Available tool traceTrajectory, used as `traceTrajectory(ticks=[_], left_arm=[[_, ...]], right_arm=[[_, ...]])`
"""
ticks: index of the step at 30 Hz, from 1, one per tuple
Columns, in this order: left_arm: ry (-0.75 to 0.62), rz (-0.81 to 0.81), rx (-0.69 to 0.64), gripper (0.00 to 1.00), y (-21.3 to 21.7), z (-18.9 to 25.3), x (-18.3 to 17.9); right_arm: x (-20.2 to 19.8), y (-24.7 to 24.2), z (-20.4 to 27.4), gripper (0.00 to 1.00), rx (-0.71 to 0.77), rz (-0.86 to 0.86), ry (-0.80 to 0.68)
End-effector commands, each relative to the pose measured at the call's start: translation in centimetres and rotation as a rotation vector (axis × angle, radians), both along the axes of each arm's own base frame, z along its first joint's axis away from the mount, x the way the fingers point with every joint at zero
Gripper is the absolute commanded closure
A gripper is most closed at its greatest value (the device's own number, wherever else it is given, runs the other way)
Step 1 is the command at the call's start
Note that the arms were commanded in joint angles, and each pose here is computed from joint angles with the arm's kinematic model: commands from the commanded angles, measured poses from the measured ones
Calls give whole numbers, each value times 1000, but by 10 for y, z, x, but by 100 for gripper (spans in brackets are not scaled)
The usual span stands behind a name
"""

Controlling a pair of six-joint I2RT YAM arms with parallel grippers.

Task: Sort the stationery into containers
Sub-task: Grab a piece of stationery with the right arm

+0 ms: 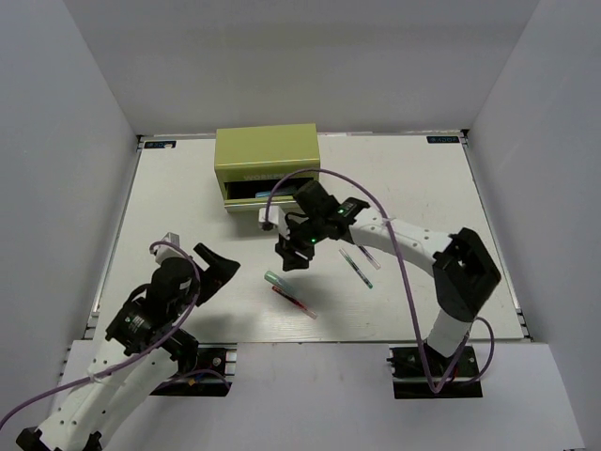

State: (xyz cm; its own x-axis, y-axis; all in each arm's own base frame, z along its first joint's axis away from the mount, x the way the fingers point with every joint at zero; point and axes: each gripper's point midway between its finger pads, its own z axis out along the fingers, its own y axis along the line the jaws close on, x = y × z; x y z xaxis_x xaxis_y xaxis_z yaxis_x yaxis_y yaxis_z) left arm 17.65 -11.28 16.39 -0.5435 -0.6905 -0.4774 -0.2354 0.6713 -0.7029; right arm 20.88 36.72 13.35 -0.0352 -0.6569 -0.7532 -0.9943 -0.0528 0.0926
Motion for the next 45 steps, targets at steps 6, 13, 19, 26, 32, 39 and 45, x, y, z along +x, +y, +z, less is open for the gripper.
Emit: traceTrajectory(ticks=[6,13,19,26,32,39,45], left_arm=[[5,-7,95,5,22,4,-20],[-62,47,75,5,35,22,-23],[-60,52,66,5,35,23,-23],[-50,44,67,5,33,21,-23],[-45,41,55,5,31,21,-24],[-43,46,47,5,31,21,-24],[-41,51,40,5,31,22,-23]], right_arm=[[-5,39,-33,44,-102,-65,14],[7,53,-67,42,-203,-190,20],[12,60,-78,45,-228,-247,4],[11,59,-95,45,-267,-279,-8],[1,50,-107,47,-314,-300,-31],[7,25,-125,48,-392,-380,-114],[3,3,-132,62,-432,-373,-142]])
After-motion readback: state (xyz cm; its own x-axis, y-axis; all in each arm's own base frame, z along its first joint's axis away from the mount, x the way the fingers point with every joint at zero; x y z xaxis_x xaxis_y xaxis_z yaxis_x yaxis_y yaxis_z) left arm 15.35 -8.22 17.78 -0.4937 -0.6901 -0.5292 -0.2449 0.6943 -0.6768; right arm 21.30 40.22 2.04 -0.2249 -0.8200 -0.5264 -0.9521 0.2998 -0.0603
